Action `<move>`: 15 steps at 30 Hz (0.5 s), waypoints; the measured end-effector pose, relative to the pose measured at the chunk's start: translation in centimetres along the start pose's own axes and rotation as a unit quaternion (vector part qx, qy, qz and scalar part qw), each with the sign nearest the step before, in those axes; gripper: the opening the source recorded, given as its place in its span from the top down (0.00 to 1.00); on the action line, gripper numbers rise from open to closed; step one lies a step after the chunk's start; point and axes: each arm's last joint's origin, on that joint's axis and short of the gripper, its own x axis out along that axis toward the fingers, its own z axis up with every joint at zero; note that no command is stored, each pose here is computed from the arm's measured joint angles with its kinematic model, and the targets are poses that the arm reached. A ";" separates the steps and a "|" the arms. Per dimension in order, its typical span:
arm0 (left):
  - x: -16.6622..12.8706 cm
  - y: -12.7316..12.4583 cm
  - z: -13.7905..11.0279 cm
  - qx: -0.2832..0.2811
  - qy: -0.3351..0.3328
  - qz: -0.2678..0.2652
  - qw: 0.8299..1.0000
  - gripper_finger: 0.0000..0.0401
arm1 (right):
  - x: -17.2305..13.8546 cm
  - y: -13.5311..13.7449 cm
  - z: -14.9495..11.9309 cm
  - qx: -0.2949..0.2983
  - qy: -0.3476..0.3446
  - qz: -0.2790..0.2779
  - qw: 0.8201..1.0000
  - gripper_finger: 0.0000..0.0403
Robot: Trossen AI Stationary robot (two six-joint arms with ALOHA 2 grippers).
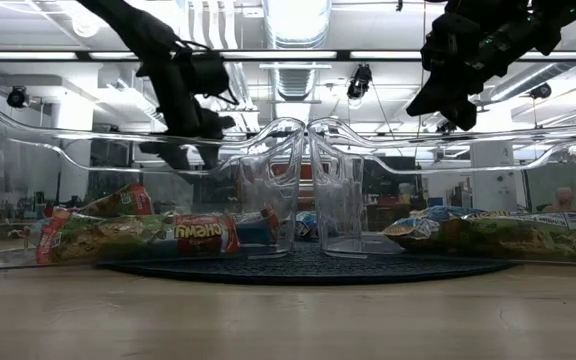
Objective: Pick and place Granola Bars by type
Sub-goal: Put the blue snack into the top transparent bin
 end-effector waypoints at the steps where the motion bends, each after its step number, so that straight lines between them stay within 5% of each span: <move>1: 0.2 0.2 0.1 0.001 0.000 0.007 1.000 0.35 | 0.0 0.0 0.0 0.003 0.000 0.000 1.000 0.98; 8: 3.0 0.6 0.1 0.014 0.035 0.028 0.999 0.35 | 0.0 0.0 0.0 0.007 0.000 0.000 1.000 0.98; 15: 5.3 1.4 -0.1 0.048 0.120 0.112 0.985 0.35 | 0.0 0.1 0.0 0.009 0.005 0.012 1.000 0.98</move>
